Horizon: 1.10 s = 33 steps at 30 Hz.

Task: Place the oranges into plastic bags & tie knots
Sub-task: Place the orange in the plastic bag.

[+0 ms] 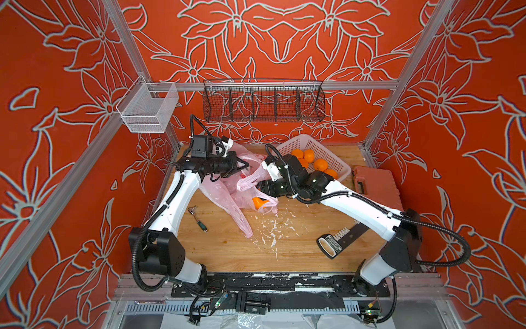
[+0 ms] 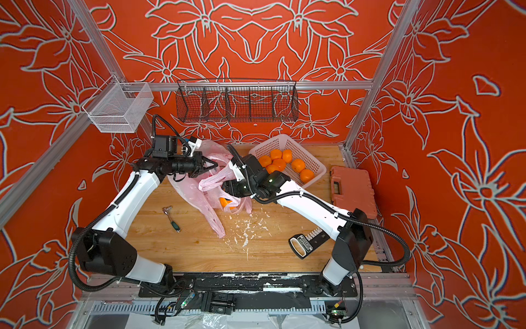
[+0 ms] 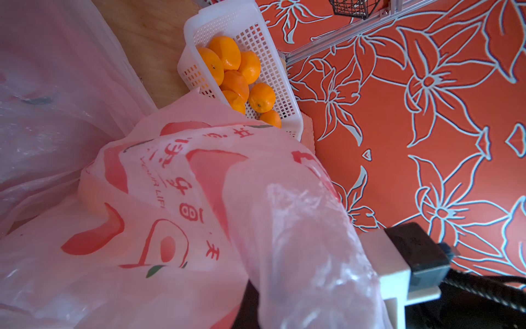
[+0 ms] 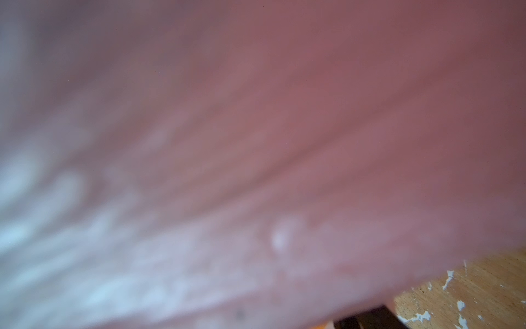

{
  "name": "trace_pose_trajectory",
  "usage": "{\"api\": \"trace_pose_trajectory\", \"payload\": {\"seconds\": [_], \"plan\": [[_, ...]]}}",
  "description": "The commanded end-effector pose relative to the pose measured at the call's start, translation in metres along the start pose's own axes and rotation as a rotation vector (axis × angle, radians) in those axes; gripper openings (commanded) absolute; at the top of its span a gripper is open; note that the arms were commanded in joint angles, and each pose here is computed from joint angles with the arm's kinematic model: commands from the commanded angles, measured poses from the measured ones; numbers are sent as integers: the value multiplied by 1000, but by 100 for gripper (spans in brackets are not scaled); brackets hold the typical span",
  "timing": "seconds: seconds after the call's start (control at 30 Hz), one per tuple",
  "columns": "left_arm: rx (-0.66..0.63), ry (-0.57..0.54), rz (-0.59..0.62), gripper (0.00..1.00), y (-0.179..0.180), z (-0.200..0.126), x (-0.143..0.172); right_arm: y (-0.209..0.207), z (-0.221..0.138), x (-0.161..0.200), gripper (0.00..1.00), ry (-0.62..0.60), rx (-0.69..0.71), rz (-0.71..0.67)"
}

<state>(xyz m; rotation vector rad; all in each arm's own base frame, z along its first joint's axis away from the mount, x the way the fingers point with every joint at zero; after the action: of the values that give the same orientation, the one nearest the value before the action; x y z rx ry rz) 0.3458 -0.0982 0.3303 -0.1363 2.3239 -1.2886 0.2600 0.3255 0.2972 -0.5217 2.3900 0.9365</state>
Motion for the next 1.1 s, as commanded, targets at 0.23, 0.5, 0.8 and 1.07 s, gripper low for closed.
{"api": "trace_pose_trajectory", "payload": {"seconds": [0.23,0.5,0.8,1.07], "plan": [[-29,-47,-42,0,9,-7,-4,9,-19,-13,75,-85,17,-55],[-24,-53,-62,0,14,-7,-9,13,-57,-8,79,-189,12,-282],[-17,-40,-74,0,16,-5,-8,35,-64,-13,90,-324,-79,-645],[-16,-41,-78,0,15,-5,-10,38,-66,-2,92,-267,-28,-897]]}}
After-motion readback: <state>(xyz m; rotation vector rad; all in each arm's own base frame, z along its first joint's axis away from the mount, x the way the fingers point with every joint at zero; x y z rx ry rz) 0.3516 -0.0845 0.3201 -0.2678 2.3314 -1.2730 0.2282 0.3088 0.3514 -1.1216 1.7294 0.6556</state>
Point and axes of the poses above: each gripper's point midway between its finger pads, its own z axis out along the fingers, its own y axis along the line the jaws close on, x = y × z, the point moved 7 cm from there along -z, back along the fingers, and after that the axes turned 1 degree about -z, right-handed, at the moved point
